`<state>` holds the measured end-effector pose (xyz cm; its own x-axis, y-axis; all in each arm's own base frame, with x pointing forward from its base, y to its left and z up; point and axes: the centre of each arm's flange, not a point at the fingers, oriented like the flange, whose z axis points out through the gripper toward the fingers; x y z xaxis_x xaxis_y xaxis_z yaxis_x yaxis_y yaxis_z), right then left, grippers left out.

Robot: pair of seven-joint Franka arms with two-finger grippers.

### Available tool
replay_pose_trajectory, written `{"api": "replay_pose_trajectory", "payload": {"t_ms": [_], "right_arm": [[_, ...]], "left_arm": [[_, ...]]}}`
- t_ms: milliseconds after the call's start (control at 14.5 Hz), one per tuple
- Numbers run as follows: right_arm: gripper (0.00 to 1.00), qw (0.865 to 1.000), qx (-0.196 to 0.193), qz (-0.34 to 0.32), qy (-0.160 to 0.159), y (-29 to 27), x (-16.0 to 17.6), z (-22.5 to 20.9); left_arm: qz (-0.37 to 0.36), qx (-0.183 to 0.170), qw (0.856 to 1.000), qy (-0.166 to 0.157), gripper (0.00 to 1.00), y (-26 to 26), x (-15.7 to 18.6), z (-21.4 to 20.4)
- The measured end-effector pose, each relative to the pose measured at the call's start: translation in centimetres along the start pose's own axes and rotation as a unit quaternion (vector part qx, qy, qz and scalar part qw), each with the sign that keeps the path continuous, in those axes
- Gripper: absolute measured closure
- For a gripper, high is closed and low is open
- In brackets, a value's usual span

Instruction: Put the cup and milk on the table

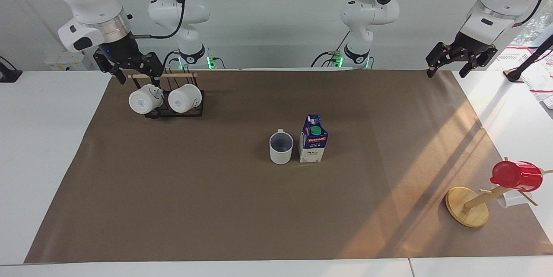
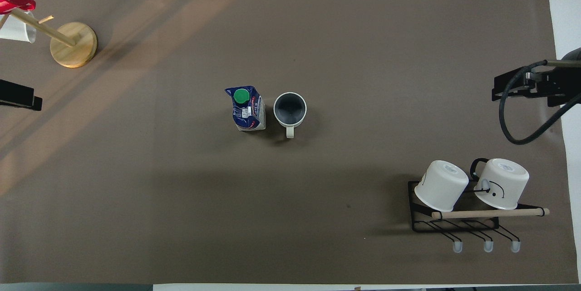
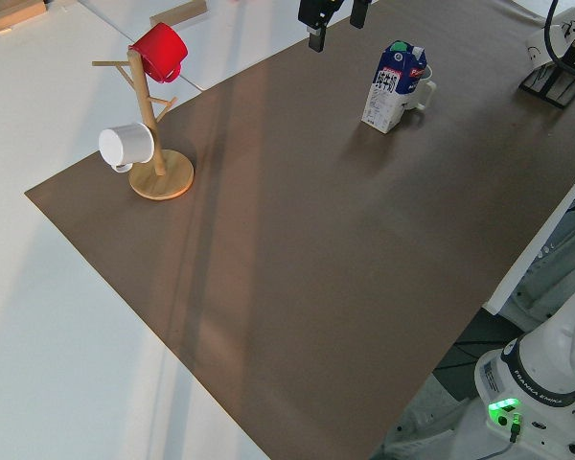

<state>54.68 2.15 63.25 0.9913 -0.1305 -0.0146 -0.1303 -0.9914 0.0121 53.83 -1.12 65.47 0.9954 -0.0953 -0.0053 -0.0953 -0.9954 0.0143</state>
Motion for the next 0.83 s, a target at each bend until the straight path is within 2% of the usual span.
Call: {"api": "replay_pose_trajectory", "payload": {"t_ms": [828], "right_arm": [[0.00, 1.000, 0.000, 0.010, 0.000, 1.0, 0.2, 0.0]], "left_arm": [[0.000, 0.000, 1.000, -0.001, 0.00, 0.0, -0.1, 0.0]]}}
